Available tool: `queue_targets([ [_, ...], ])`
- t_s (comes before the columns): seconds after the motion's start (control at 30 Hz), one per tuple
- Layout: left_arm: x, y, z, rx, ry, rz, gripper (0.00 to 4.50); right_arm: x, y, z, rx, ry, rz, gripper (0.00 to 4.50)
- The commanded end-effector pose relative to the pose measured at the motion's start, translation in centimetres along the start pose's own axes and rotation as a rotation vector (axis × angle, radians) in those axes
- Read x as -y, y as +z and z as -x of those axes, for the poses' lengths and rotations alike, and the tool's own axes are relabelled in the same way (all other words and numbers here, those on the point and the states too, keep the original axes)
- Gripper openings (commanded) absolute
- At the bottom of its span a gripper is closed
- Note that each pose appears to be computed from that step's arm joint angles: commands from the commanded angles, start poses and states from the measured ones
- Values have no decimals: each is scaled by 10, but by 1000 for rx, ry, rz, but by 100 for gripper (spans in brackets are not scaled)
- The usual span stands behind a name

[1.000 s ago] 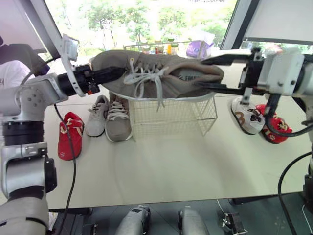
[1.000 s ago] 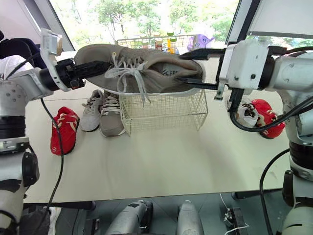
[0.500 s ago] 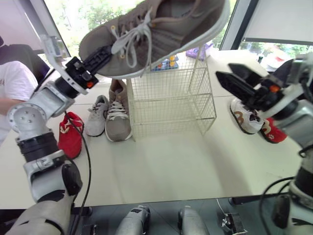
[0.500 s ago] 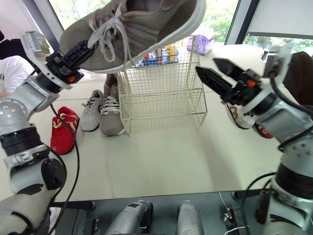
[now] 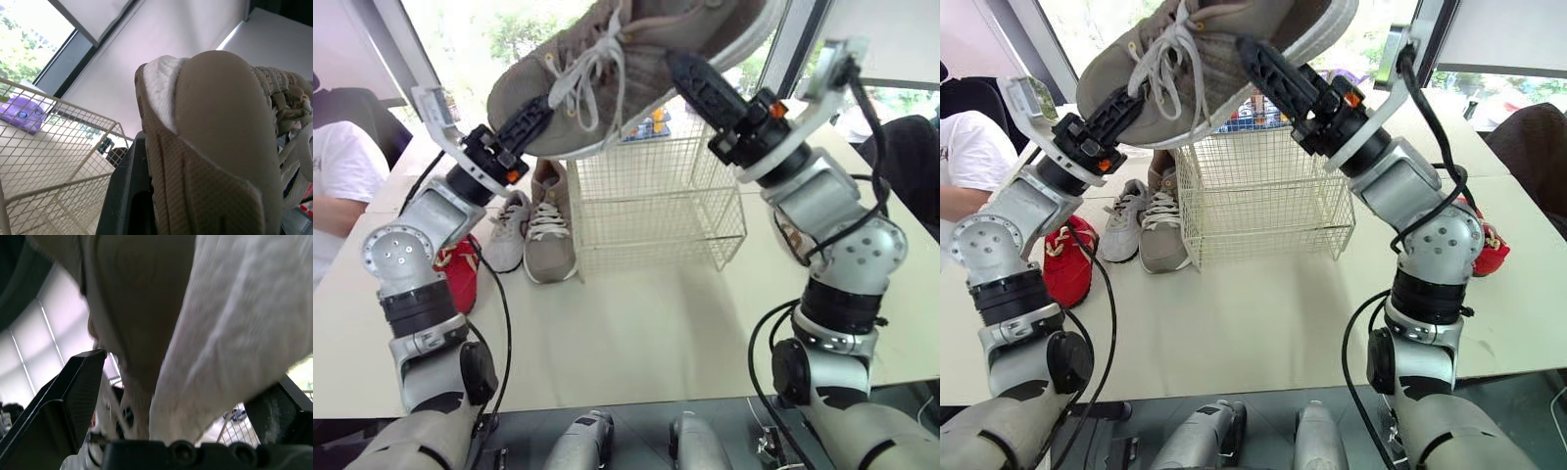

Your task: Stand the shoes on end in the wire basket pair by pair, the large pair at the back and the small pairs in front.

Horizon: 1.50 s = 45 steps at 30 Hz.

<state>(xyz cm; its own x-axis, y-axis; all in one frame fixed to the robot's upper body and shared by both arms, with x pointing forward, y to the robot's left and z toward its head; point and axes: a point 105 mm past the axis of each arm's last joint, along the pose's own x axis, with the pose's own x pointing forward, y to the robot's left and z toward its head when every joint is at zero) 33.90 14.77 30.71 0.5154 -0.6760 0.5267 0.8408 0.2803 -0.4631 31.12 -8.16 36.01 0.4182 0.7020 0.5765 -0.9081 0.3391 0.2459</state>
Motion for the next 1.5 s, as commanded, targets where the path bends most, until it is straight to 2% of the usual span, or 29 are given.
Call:
queue_targets([
  [0.03,6,-8,1,-49,3,-45,59,-19,31,-9,128,86,-3,446],
  [0.1,5,-10,2,-53,11,-48,59,-19,33,-11,132,89,-9,446],
  [0.13,5,-11,2,-52,13,-49,59,-18,33,-12,132,87,-6,423],
  [0.2,6,-13,3,-55,14,-50,59,-17,33,-13,133,81,-5,361],
  [0.27,8,-17,3,-67,11,-52,59,-16,33,-15,133,76,-7,279],
  [0.37,8,-23,4,-105,14,-78,59,-17,35,-19,120,82,13,200],
  [0.4,9,-24,4,-106,13,-80,59,-16,36,-20,113,82,22,189],
  [0.5,9,-24,4,-110,17,-87,210,-15,40,-25,88,82,51,178],
  [0.63,9,-19,12,-154,17,-149,415,3,66,-35,40,29,239,178],
  [0.67,8,-16,15,-163,24,-165,440,9,73,-36,23,16,300,178],
  [0.87,-2,-7,35,-247,87,-277,440,37,112,-41,-120,32,719,178],
  [1.0,-1,-8,38,-267,80,-302,440,41,117,-42,-243,124,891,178],
  [1.13,-1,-9,35,-263,80,-337,440,47,98,-34,-414,253,950,178],
  [1.33,4,-12,33,-261,65,-357,440,60,80,-27,-526,293,957,178],
  [1.5,7,-7,32,-248,68,-378,440,76,68,-22,-574,233,940,178],
])
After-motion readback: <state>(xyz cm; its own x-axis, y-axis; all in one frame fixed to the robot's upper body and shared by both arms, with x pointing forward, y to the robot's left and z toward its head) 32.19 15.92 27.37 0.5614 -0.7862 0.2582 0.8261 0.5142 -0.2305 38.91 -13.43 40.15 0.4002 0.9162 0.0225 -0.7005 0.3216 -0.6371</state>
